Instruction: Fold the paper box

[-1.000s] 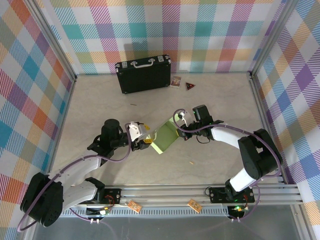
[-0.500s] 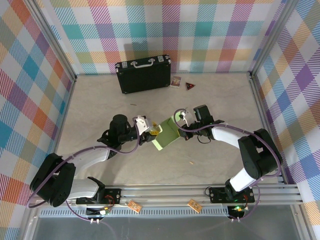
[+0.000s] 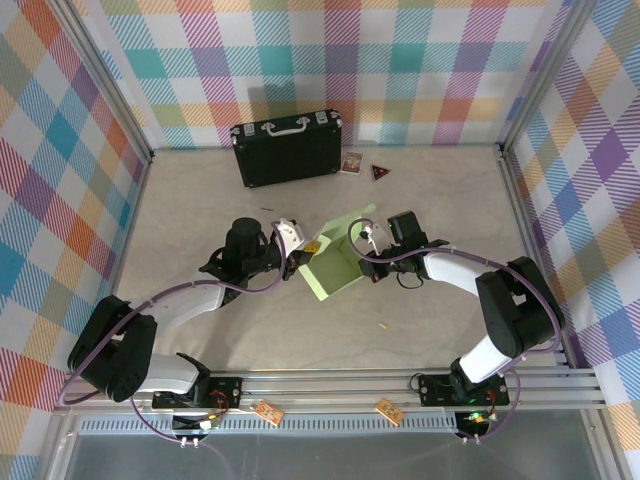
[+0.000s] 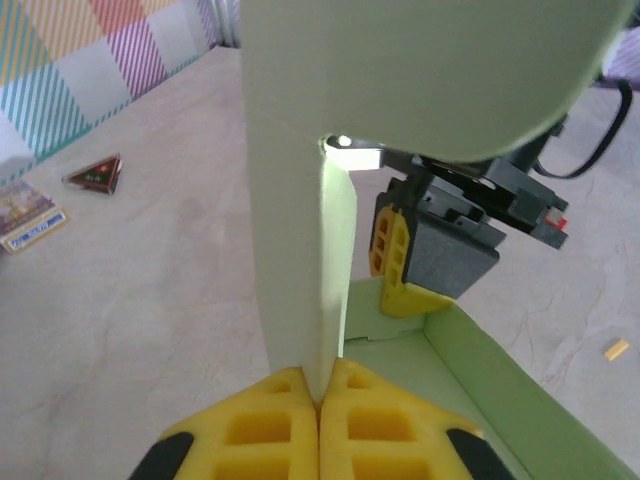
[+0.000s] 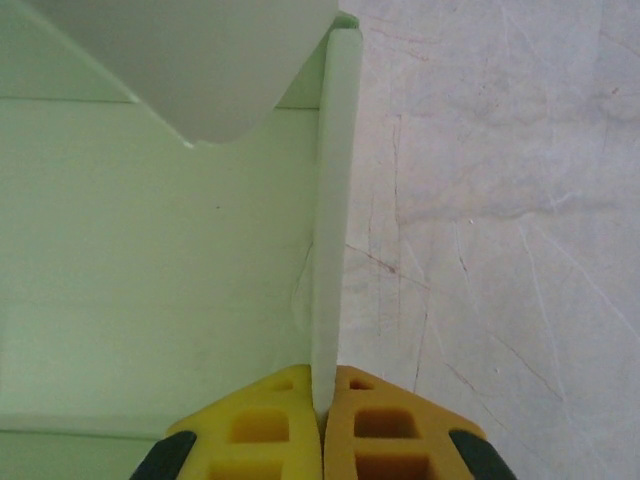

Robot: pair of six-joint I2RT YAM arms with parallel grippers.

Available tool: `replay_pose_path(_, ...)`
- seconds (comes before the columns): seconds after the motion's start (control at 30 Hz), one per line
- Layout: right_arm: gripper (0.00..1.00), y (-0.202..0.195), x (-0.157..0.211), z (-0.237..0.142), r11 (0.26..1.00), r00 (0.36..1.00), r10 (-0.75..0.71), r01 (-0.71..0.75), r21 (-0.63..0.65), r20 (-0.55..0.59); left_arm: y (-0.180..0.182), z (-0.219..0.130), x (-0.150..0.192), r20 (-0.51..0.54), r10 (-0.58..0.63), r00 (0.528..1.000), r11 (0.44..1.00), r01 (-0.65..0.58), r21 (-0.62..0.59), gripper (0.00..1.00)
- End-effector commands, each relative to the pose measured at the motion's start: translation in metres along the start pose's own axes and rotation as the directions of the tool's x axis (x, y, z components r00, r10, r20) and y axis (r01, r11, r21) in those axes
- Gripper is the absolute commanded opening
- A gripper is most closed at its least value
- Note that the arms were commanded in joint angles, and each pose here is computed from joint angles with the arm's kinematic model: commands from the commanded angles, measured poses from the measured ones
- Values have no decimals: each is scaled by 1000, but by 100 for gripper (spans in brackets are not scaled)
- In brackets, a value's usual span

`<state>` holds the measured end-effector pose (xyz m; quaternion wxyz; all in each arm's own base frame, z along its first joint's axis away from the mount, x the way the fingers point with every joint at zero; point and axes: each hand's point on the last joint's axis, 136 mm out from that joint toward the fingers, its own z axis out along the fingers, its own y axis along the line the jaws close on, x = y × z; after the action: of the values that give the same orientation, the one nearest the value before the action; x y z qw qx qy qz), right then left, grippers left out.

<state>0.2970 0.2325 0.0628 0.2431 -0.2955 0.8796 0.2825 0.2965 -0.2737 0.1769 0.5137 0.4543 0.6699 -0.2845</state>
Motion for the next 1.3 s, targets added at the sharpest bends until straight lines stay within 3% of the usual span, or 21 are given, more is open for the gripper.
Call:
replay_pose_path(0.0, 0, 30, -12, -1, 988, 994, -97, 102, -118, 52, -4, 7, -2, -13, -3, 1000, 1000, 3, 16, 0)
replay_pose_path(0.23, 0, 31, -21, -4, 991, 995, -54, 63, -119, 78, -19, 5, 8, -9, 52, 999, 998, -52, 38, 0)
replay_pose_path(0.37, 16, 35, -28, -10, 990, 991, -65, 79, -119, 116, -31, 0, 16, -13, 118, 993, 990, -117, 84, 0)
replay_pose_path(0.47, 44, 34, -33, -19, 991, 983, -84, 99, -85, 163, -35, -3, 28, -43, 176, 983, 981, -171, 95, 0)
replay_pose_path(0.53, 56, 31, -36, -26, 993, 975, -99, 110, -42, 198, -33, -5, 37, -70, 219, 973, 974, -214, 78, 0)
replay_pose_path(0.67, 69, 32, -39, -47, 993, 962, -114, 114, 16, 249, -32, -6, 52, -108, 297, 949, 954, -288, 88, 0)
replay_pose_path(0.83, 77, 26, -45, -83, 993, 942, -68, 31, 115, 328, -35, -4, 62, -112, 316, 942, 945, -303, 119, 0)
replay_pose_path(1.07, 76, -21, -39, -119, 934, 894, 85, -226, 278, 441, -39, -9, 66, -104, 323, 941, 941, -307, 140, 0)
replay_pose_path(1.2, 70, -29, -41, -111, 939, 904, 166, -267, 218, 393, -42, -13, 65, -96, 326, 940, 938, -310, 154, 0)
replay_pose_path(1.27, 54, -44, -43, -113, 906, 888, 258, -359, 224, 380, -44, -15, 65, -99, 328, 940, 937, -310, 158, 0)
